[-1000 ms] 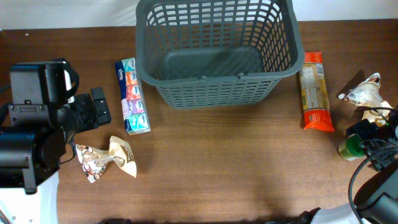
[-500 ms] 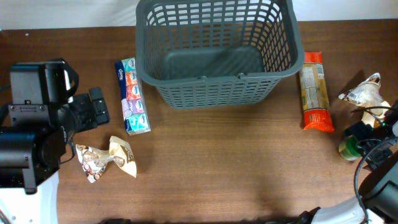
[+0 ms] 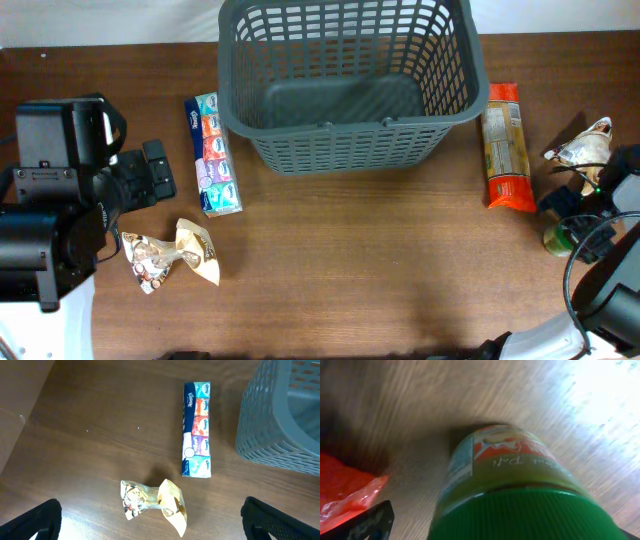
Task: Pack container
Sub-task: 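Move the right gripper down onto the green-lidded jar and grasp it, then lift the jar with the right gripper and carry it over the basket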
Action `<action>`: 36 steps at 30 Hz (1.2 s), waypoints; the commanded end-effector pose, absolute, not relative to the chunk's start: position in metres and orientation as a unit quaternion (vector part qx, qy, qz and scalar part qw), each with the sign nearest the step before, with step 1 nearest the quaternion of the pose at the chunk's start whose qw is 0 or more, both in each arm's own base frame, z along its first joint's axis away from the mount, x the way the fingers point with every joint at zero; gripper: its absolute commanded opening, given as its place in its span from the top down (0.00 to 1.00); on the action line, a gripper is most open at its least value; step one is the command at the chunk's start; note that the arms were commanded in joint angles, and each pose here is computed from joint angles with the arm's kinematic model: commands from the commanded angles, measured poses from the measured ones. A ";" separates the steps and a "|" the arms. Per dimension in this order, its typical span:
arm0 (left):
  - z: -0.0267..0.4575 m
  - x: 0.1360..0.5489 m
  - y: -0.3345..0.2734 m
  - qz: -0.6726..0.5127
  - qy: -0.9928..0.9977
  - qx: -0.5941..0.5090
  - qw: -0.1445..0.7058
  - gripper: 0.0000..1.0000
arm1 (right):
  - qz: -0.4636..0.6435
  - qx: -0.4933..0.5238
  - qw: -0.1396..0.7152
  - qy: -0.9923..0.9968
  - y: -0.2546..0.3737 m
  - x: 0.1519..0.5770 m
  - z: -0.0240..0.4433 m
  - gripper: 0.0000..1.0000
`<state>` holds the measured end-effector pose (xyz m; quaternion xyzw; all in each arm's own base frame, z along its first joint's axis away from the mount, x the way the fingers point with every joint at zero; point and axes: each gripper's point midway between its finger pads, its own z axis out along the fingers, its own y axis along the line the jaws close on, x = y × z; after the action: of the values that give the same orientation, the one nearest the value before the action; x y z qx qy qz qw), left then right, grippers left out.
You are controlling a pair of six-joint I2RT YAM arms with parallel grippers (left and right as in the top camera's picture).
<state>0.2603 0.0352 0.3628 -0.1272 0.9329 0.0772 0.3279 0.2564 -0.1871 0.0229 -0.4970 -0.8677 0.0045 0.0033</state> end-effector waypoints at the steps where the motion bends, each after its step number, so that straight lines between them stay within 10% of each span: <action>1: 0.363 0.259 0.040 0.088 0.932 -0.131 0.325 0.01 | 0.007 -0.495 0.005 -0.869 -0.186 0.259 0.020 0.01; 36: 0.360 0.254 0.040 0.090 0.936 -0.130 0.315 0.01 | 0.022 -0.486 0.011 -0.874 -0.193 0.258 0.009 0.01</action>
<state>0.2557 0.0353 0.3594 -0.1264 0.9367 0.0789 0.3169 0.2587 -0.1908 0.0107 -0.4920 -0.8704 0.0138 0.0085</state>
